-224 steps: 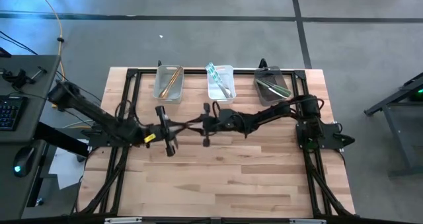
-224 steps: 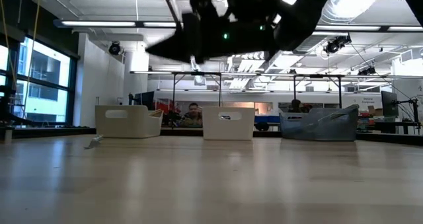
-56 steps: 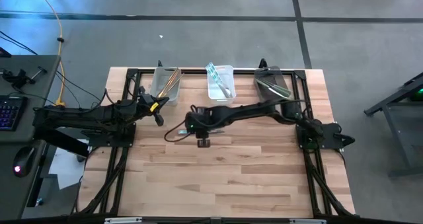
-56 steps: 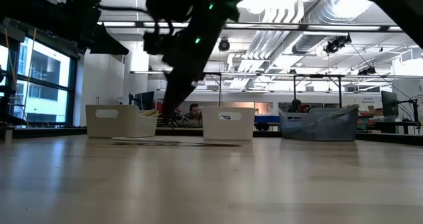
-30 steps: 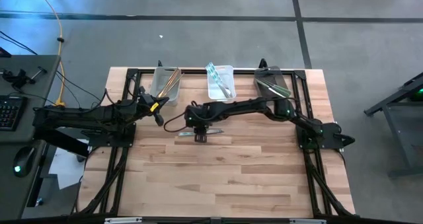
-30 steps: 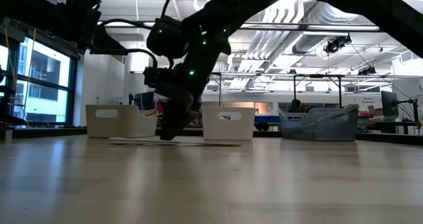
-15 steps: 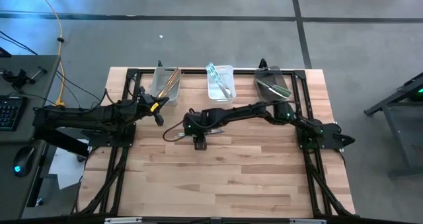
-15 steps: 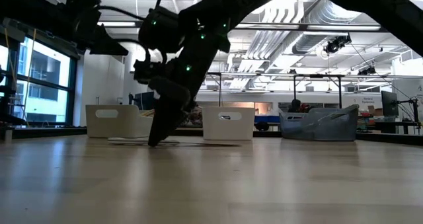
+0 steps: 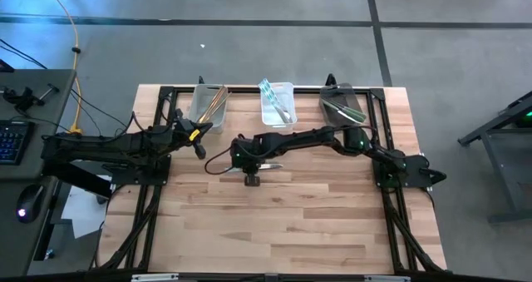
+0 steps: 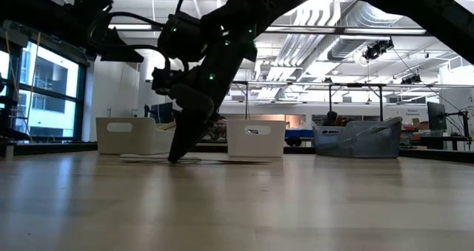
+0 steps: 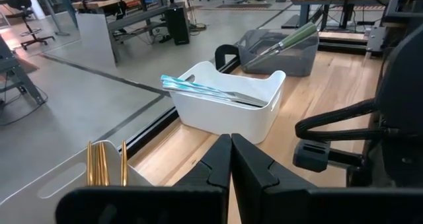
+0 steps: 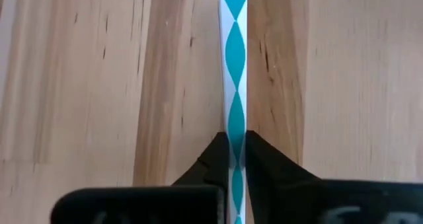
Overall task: Sort silverware by color (type)
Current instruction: Put the blue table knife into the white bin
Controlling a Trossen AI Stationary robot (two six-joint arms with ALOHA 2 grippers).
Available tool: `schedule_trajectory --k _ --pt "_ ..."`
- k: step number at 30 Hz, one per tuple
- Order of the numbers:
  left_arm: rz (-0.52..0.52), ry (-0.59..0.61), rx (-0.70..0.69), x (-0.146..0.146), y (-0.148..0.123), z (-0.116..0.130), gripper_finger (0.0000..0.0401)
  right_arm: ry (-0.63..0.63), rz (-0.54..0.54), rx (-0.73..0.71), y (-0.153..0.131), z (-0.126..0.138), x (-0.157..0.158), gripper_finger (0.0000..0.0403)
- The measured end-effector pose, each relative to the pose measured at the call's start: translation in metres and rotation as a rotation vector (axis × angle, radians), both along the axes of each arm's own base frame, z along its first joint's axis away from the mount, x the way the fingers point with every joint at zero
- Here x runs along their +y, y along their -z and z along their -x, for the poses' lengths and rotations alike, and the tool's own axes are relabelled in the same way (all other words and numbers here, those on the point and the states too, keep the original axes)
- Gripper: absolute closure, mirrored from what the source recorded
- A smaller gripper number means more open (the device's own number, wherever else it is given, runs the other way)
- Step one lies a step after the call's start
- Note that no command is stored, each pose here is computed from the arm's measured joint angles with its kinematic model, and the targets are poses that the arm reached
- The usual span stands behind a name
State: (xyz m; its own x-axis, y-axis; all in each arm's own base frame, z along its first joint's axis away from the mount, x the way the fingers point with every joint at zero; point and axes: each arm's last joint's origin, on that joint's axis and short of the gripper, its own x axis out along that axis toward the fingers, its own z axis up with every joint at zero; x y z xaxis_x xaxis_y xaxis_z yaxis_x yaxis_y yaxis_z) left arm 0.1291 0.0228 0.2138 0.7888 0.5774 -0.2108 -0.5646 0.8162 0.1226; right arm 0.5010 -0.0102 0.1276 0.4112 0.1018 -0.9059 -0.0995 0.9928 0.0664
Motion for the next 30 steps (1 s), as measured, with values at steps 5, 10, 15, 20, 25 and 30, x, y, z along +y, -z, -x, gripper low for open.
schedule_trajectory --k 5,10,15,20,25,30 --pt "-0.003 0.001 0.004 0.000 0.000 0.000 0.0401 0.002 -0.008 0.005 -0.013 0.005 -0.001 0.0397" --pt "-0.005 0.002 0.010 0.000 0.001 0.000 0.0401 0.019 -0.010 -0.058 -0.052 0.012 -0.011 0.0399" --pt "-0.004 0.001 0.009 0.000 0.001 0.000 0.0401 0.088 0.035 -0.123 -0.087 0.021 -0.025 0.0401" --pt "0.004 -0.001 0.001 0.000 0.000 0.000 0.0401 0.252 0.106 -0.208 -0.128 0.036 -0.059 0.0402" --pt "0.004 -0.002 -0.004 0.000 0.000 0.000 0.0401 0.427 0.180 -0.297 -0.150 0.050 -0.116 0.0402" --pt "-0.002 0.001 -0.001 0.000 0.000 0.000 0.0401 0.545 0.210 -0.373 -0.150 0.057 -0.167 0.0402"
